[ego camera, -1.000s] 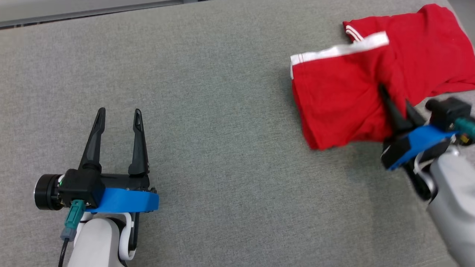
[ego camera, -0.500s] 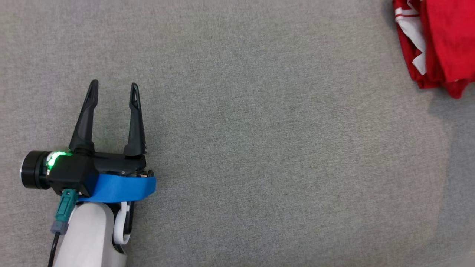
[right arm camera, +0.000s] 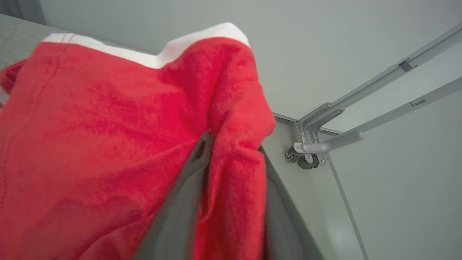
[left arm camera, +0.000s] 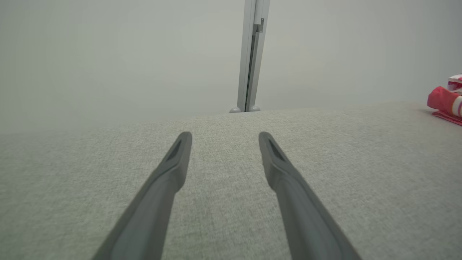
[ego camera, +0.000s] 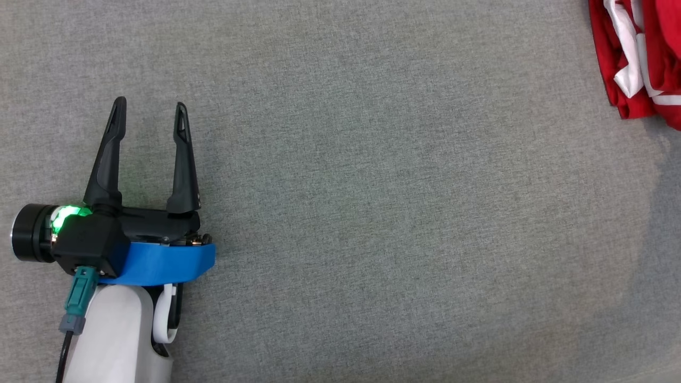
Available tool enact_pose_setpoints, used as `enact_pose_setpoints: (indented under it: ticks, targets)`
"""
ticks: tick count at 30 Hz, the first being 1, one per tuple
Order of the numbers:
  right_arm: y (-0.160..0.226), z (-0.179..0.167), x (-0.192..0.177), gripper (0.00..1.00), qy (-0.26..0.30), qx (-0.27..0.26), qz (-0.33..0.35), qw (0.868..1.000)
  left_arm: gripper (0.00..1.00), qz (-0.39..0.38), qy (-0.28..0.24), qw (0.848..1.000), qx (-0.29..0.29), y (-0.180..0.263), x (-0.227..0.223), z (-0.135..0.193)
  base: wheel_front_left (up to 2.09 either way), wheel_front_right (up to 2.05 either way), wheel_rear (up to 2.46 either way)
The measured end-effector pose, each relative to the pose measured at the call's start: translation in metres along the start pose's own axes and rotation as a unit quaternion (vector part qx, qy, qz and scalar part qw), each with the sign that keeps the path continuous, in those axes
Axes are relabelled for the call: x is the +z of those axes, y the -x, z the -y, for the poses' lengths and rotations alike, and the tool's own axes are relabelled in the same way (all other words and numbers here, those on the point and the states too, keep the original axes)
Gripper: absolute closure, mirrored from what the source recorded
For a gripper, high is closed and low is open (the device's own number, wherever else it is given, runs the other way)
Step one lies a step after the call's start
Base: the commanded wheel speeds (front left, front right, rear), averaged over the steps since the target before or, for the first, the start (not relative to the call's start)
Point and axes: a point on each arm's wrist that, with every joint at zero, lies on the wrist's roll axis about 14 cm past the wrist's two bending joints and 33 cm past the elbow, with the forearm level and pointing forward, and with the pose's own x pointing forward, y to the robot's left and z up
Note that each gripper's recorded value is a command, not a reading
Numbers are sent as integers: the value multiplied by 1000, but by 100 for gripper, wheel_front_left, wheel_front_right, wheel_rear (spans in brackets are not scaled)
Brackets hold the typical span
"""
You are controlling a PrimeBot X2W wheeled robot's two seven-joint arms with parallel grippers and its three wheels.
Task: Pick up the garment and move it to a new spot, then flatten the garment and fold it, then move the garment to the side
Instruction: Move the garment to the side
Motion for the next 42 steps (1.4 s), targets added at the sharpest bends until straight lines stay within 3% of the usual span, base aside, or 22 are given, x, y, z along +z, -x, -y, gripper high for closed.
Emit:
enact_pose_setpoints:
  ticks: [7, 15, 22, 33, 42]
  targets:
    - [4, -6, 13, 0, 2, 3, 40, 999, 0, 12, -4, 1000, 14, 4, 14, -6, 0, 0, 0]
    - [29, 2, 67, 0, -12, 0, 126, 992, 0, 39, -7, 998, 43, 32, 51, -14, 0, 0, 0]
    - [67, -55, 120, 0, -62, 73, 229, 969, 0, 47, -10, 996, 69, 69, 72, -20, 0, 0, 0]
    - [149, -160, 121, 0, -120, 196, 287, 930, 0, 57, -9, 993, 103, 121, 91, -28, 0, 0, 0]
    - [195, -180, 105, 0, -161, 220, 302, 913, 0, 60, -2, 992, 109, 147, 95, -23, 0, 0, 0]
